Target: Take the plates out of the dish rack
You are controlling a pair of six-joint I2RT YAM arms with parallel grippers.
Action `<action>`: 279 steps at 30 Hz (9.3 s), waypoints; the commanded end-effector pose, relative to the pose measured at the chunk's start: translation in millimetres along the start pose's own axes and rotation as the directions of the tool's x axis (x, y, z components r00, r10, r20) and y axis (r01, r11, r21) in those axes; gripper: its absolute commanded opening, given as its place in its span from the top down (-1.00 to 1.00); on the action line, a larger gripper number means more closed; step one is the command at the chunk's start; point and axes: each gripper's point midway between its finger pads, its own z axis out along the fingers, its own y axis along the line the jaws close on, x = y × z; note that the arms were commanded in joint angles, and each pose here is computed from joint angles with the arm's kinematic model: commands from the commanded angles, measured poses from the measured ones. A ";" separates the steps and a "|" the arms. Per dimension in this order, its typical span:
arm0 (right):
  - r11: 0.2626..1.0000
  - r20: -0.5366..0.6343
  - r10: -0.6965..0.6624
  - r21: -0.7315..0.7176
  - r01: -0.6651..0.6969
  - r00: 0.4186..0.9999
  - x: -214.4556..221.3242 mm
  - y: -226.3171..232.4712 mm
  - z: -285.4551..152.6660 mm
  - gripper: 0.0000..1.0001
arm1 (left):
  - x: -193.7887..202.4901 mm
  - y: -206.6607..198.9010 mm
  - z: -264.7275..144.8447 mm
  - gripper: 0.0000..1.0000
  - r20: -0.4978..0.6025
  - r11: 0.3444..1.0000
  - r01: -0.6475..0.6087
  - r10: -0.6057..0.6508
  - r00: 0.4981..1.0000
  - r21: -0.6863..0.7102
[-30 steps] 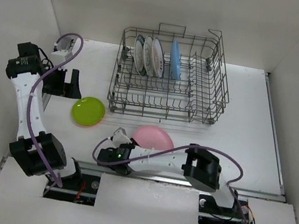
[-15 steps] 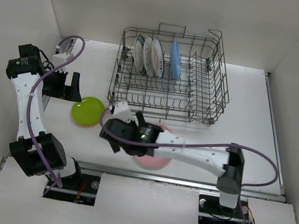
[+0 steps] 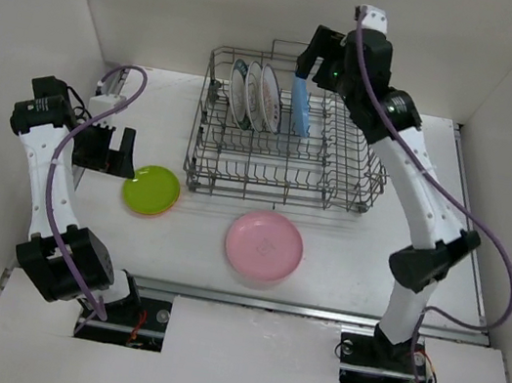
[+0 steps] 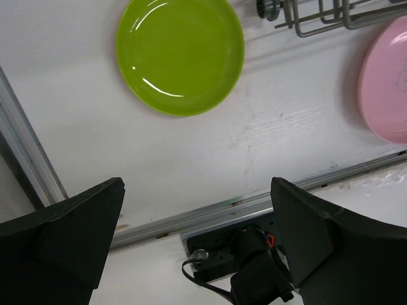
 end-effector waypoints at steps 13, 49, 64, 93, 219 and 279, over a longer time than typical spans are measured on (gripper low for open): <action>0.981 -0.180 -0.195 -0.034 0.192 0.964 117.0 -61.8 154.5 -0.33 | 6.1 21.2 -3.5 -1.00 -0.071 0.995 0.007 -0.014 0.997 -0.099; 0.874 0.166 -0.485 0.055 0.483 0.859 3.4 35.1 -16.2 1.00 | 1.6 23.0 1.6 -1.00 -0.124 0.995 0.079 -0.087 0.988 -0.061; 0.660 -0.453 -0.662 0.024 0.751 0.597 271.6 36.7 -194.2 1.00 | -6.8 17.2 -2.5 -1.00 -0.077 0.997 0.068 -0.071 0.995 -0.043; 0.767 -0.485 -0.623 -0.222 0.602 0.614 313.2 96.2 -190.3 -1.00 | -3.6 -10.6 -32.9 -1.00 -0.034 1.000 -0.007 0.007 0.999 -0.008; 0.897 -0.104 -0.142 0.407 0.172 0.984 75.1 -154.8 38.1 -1.00 | -173.0 119.3 191.2 0.87 0.117 0.872 0.478 -0.466 0.877 -0.107; 0.903 -0.205 -0.101 0.392 0.176 0.974 98.9 -176.2 13.1 -1.00 | -304.6 -156.2 187.5 -0.09 0.382 0.994 -0.060 0.092 0.920 -0.094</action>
